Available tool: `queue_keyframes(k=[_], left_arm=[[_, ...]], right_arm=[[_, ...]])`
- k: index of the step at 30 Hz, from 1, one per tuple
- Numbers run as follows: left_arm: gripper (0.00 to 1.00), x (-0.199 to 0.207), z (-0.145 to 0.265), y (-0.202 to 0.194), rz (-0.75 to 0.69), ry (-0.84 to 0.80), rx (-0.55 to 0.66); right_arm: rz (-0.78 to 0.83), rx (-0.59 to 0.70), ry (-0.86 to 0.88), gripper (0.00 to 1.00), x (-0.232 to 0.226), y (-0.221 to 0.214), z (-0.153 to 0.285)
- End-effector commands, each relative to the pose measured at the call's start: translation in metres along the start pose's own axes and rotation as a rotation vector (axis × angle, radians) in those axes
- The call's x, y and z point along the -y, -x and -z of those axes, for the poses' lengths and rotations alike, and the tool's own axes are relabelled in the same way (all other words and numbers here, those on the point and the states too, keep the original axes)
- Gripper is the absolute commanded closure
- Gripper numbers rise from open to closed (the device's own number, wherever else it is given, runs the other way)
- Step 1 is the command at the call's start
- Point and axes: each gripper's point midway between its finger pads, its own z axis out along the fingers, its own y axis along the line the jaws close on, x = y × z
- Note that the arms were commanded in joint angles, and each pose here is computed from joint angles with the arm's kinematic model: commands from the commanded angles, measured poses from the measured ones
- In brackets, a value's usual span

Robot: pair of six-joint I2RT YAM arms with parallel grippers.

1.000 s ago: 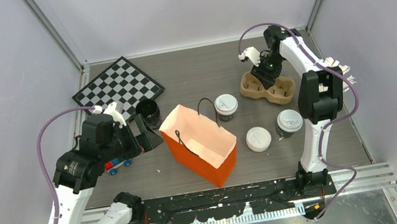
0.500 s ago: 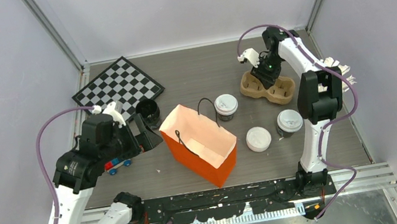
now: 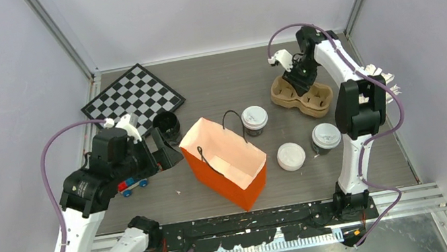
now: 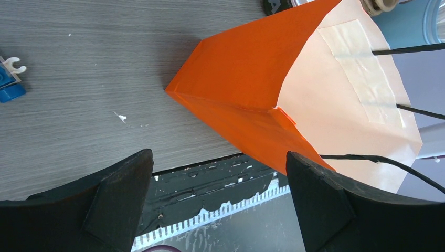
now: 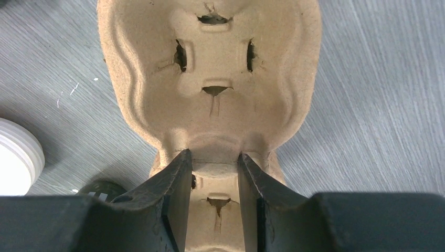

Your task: Pack the takeout coffee

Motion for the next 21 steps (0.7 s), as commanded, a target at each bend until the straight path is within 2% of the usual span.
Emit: queue_keyframes(k=[1, 11, 16, 21], left_arm=[[0.00, 0.004, -0.001, 0.008, -0.017, -0.017, 0.039], [0.00, 0.003, -0.003, 0.012, -0.020, 0.002, 0.032], [0.00, 0.005, -0.007, 0.022, -0.033, 0.012, 0.054], [0.00, 0.017, -0.015, 0.023, -0.043, -0.037, 0.021]], right_arm=[[-0.002, 0.074, -0.065, 0.62, 0.008, 0.023, 0.034], [-0.094, 0.095, -0.122, 0.62, 0.012, 0.036, 0.051], [-0.135, 0.133, -0.190, 0.63, 0.009, 0.062, 0.068], [-0.190, 0.227, -0.303, 0.63, 0.012, 0.094, 0.104]])
